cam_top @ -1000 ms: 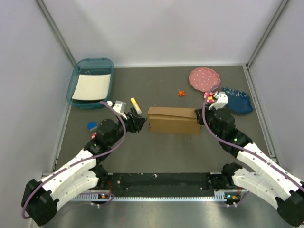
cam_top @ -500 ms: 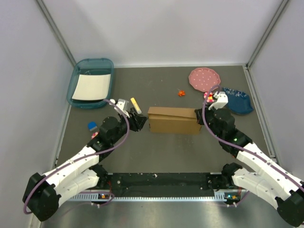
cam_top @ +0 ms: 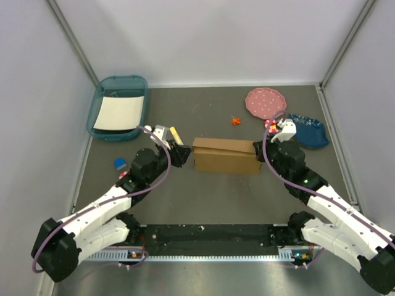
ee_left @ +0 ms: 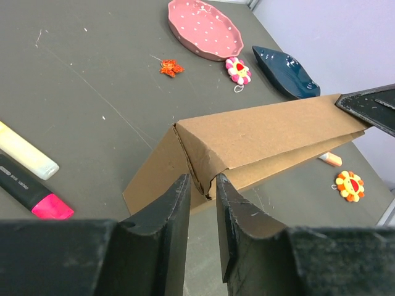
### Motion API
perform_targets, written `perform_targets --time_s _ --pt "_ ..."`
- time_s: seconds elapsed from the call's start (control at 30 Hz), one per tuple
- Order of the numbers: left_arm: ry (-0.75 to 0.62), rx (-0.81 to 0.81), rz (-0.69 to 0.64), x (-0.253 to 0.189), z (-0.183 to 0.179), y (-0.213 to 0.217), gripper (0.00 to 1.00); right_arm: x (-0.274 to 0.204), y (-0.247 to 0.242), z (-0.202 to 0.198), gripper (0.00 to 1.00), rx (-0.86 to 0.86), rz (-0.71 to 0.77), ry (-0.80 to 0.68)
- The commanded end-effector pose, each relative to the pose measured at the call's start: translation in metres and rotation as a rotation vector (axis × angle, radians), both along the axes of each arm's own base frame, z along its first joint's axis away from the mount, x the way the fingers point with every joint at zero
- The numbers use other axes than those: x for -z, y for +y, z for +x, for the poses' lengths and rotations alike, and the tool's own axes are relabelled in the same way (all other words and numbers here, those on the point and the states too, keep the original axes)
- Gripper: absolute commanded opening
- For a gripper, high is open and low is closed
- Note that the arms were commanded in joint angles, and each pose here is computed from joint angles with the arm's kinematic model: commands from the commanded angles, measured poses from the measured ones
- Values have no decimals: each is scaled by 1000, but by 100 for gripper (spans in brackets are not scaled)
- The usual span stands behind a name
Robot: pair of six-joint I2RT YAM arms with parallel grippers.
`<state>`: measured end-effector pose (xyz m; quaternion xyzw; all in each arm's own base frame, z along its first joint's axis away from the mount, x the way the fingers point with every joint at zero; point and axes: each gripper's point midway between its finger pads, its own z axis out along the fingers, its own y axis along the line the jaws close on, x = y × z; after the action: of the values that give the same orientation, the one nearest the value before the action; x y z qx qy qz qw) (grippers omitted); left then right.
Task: Fold the paper box
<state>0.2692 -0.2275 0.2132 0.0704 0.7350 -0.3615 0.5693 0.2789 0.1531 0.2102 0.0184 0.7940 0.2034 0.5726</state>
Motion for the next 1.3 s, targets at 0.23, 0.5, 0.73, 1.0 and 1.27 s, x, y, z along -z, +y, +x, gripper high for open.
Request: perform_targets --time_s 0.23,0.5,0.73,1.0,1.27 --pt "-90 6 -62 -40 12 -9 19 27 -1 -8 0 -21 -63 81" --pt "-80 28 -60 -32 10 -13 0 31 1 -8 0 -29 -65 89" --pt "-69 37 -49 -23 8 -15 0 31 1 -7 0 -30 -62 89" --pt "-34 3 18 2 7 -18 0 34 1 -9 0 -33 -65 96" --pt "19 -55 109 29 7 -11 0 36 1 -9 0 -35 -69 98"
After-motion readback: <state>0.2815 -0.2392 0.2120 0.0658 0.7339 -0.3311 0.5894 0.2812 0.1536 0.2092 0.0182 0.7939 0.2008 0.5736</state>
